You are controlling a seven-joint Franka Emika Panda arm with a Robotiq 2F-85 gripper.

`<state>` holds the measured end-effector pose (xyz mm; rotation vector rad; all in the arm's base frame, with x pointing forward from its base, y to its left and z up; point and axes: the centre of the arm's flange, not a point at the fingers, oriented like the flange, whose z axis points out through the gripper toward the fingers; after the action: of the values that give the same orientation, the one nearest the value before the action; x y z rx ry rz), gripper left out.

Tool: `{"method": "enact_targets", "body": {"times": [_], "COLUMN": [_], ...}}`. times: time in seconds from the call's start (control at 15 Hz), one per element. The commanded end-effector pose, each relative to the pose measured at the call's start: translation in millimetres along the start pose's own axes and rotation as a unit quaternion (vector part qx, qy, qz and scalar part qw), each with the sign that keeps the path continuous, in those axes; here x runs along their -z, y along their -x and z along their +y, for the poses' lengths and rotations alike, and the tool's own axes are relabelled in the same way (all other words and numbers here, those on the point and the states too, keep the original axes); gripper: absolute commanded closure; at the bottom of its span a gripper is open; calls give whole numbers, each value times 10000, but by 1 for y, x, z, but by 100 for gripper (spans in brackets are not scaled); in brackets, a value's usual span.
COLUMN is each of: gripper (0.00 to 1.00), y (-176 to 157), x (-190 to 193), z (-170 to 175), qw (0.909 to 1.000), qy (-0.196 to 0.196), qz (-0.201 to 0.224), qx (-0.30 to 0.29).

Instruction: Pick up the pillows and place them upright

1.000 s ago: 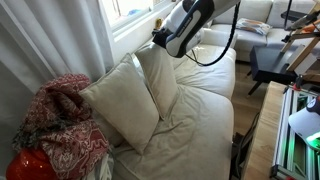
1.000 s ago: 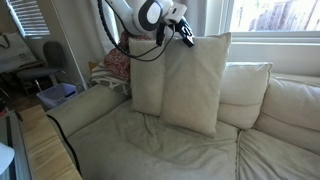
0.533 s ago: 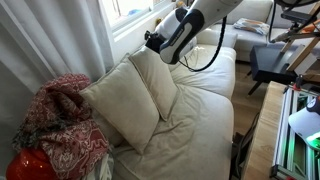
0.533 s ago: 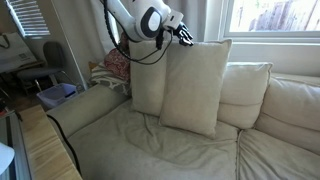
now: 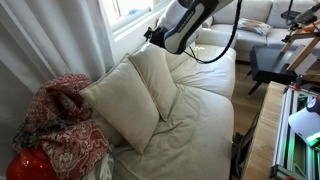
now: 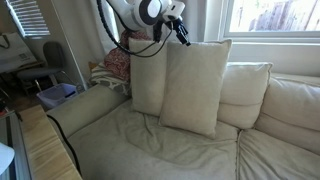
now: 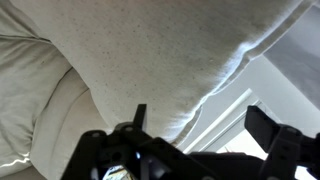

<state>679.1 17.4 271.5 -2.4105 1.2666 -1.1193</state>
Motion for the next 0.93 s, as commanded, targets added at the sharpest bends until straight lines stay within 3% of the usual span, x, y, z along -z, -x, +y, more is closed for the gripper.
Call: {"method": "enact_targets", "body": {"times": [0.0, 0.27, 0.47, 0.67, 0.87], "gripper": [0, 0, 0, 0, 0], "y": [-13, -14, -7, -1, 2], "x": [63, 116, 155, 184, 206], "z": [26, 39, 45, 55, 67], "qw": [9953, 9818, 9644, 9379, 9016], "qy": [122, -6, -54, 66, 264], "qz": [-753, -1477, -2025, -2666, -3321], "qx": [590, 1193, 1699, 2218, 2760]}}
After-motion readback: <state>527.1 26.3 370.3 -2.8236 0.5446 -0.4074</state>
